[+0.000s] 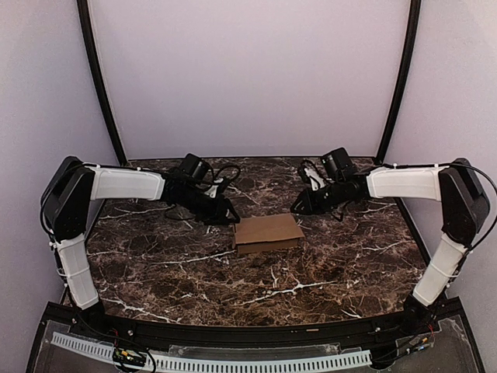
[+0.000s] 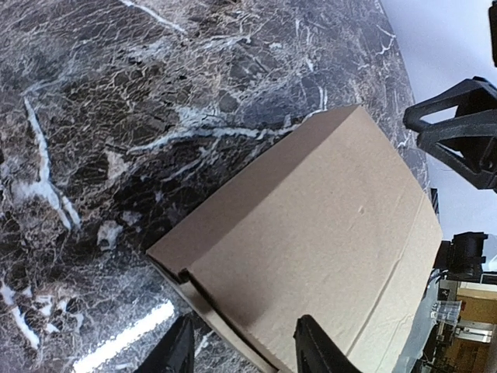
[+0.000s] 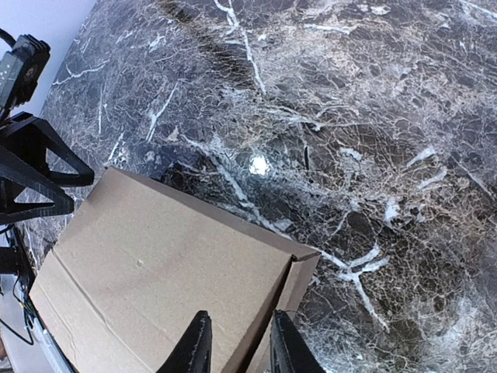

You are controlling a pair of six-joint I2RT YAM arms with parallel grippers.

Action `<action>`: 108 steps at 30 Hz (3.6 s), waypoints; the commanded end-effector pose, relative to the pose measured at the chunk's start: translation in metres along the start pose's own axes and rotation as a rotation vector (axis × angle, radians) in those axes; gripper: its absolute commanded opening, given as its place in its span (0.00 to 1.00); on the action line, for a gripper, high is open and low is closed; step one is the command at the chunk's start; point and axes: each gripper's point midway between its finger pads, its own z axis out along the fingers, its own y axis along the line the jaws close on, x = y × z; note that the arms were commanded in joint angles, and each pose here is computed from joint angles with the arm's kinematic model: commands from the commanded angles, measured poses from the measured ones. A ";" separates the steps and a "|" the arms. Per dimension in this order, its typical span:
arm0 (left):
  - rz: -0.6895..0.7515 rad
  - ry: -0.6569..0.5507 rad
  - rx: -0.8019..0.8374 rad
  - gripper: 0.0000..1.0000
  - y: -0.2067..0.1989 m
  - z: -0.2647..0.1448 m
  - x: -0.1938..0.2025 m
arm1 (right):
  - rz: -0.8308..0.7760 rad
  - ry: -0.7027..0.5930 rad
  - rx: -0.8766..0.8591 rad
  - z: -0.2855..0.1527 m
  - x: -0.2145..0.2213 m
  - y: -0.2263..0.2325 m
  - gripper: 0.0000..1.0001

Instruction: Fold the paper box

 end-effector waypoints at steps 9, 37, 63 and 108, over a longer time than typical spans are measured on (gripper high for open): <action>0.095 0.004 -0.029 0.31 -0.029 -0.018 -0.014 | -0.100 -0.049 -0.076 -0.018 -0.017 0.047 0.18; 0.035 0.138 -0.011 0.03 -0.009 0.036 0.043 | 0.025 0.129 -0.087 0.047 0.067 0.014 0.00; -0.058 0.169 -0.099 0.55 -0.014 -0.003 0.093 | -0.001 0.131 -0.033 0.045 0.057 0.013 0.00; -0.150 0.142 -0.012 0.37 -0.016 0.025 0.096 | 0.005 0.148 -0.040 0.052 0.064 0.017 0.00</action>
